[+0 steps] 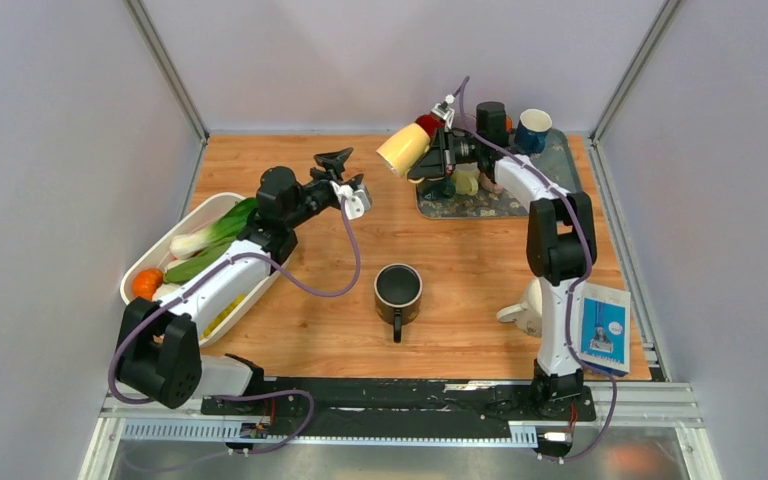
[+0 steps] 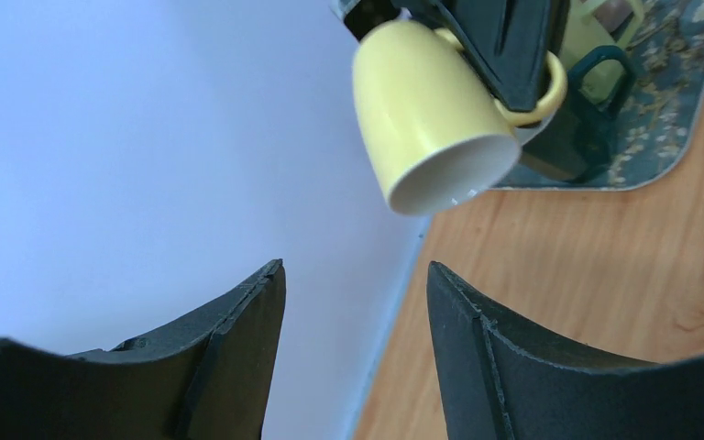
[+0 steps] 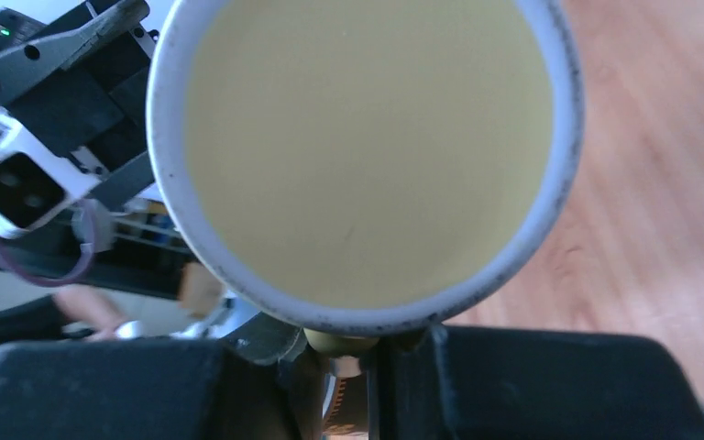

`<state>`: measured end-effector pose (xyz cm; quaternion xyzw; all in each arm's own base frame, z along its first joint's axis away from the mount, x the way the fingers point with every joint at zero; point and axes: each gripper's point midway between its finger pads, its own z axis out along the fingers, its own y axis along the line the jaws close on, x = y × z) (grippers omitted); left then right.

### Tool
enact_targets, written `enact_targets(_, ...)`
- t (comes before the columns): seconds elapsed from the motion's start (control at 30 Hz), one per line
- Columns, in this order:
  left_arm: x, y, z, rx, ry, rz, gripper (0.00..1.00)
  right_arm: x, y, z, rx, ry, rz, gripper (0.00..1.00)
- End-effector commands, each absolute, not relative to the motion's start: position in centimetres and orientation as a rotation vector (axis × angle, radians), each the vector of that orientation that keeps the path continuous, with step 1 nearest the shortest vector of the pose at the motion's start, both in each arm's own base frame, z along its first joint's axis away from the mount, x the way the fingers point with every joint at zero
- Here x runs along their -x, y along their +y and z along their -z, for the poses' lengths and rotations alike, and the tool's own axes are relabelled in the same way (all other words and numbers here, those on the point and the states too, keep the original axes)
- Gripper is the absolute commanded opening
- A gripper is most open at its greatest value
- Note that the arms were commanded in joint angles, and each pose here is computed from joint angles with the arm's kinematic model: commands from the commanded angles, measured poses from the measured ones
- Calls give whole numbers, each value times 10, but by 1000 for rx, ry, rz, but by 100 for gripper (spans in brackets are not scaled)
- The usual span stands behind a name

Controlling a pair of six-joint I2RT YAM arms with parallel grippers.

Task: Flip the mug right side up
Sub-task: Turn over the cup at the center of the board.

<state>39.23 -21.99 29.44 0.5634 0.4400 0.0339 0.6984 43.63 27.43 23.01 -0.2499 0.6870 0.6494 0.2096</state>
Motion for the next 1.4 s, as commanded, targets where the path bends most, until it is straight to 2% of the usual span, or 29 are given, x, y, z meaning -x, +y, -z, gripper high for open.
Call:
enact_targets(0.0,-397,-233,-320,-1295,742,-184,66,-391,280,-303,1022,1774,-2012,0)
enact_targets(0.23,-399,-253,-308,-1324,681,-98,64,-375,297,-299,1087,1785,-2074,0)
enact_targets(0.43,-421,-257,-317,-1261,628,-221,58,-373,301,-292,1064,1829,-2114,0)
enact_targets(0.5,-428,-255,-319,-1238,621,-262,51,-373,302,-289,1045,1850,-2132,0)
enact_targets(0.57,-434,-253,-321,-1216,630,-285,37,-374,302,-287,1037,1858,-2138,1)
enact_targets(0.6,-437,-251,-322,-1197,646,-287,25,-374,301,-286,1035,1860,-2139,4)
enact_targets(0.63,-438,-250,-323,-1182,660,-277,17,-374,302,-286,1038,1856,-2136,7)
enact_targets(0.67,-439,-249,-322,-1154,701,-238,5,-375,302,-286,1040,1848,-2129,10)
enact_targets(0.7,-441,-248,-321,-1148,737,-215,2,-377,301,-287,1044,1834,-2113,16)
enact_targets(0.93,-433,-243,-296,-1055,1097,70,0,-425,285,-295,909,1724,-1824,69)
enact_targets(1.0,-424,-239,-291,-1040,1187,138,0,-451,278,-289,795,1775,-1658,97)
enact_targets(1.1,-409,-236,-265,-1067,1338,231,0,-505,257,-264,745,1881,-1087,100)
enact_targets(1.17,-399,-234,-250,-1114,1432,276,0,-516,245,-267,854,1837,-844,100)
enact_targets(1.37,-403,-210,-232,-934,1732,352,0,-481,253,-275,1248,1456,-438,100)
